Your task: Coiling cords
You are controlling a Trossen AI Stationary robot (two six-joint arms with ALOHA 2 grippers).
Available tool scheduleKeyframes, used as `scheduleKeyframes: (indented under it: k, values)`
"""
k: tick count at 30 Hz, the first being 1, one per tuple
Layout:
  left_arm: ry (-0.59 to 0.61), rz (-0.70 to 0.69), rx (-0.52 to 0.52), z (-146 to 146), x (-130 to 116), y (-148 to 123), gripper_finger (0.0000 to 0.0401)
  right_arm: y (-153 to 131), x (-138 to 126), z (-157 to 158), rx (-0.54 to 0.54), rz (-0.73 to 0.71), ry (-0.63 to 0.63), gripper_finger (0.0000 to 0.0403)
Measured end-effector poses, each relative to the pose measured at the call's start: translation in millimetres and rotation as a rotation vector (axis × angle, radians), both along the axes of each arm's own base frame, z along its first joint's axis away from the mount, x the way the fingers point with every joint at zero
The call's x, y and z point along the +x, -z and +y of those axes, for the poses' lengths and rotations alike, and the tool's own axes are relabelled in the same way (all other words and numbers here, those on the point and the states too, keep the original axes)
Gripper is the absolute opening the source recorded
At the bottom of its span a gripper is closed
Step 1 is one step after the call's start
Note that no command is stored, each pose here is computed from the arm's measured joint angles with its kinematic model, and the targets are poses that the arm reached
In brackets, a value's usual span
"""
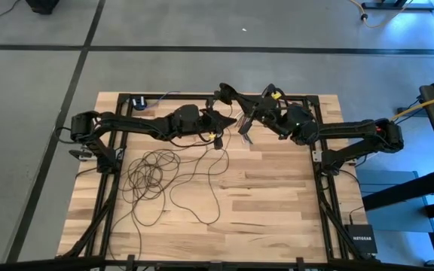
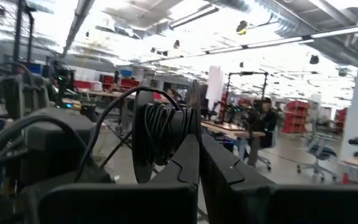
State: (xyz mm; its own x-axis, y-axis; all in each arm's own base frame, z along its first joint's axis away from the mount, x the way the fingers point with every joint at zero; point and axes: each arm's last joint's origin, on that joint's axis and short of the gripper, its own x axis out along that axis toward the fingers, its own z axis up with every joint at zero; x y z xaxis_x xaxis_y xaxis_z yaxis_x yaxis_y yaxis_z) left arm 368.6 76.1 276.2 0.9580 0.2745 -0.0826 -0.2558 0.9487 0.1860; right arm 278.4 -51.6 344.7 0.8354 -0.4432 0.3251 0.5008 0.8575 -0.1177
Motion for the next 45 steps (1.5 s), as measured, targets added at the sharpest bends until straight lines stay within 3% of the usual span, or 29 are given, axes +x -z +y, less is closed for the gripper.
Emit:
scheduleKeyframes:
  k: [8, 16, 30, 45]
  values:
    - [0.077, 0.073, 0.093, -13.8, 1.2, 3.3, 0.0001, -0.4, 0.7, -0.3, -0.019, 0.030, 0.017, 0.0006]
    - [0.048, 0.084, 0.055, -10.6, -3.2, 0.0, 0.0005, 0.8, 0.8, -0.8, -0.012, 0.043, 0.038, 0.0006]
    - [0.061, 0.143, 0.067, -14.2, -13.9, -8.0, 0.0106, 1.9, 1.1, -1.0, -0.031, 0.066, 0.045, 0.0006]
    - [0.080, 0.158, 0.101, -22.7, -26.2, -22.6, 0.0102, 3.0, 1.5, -0.9, -0.031, 0.078, 0.045, 0.0006]
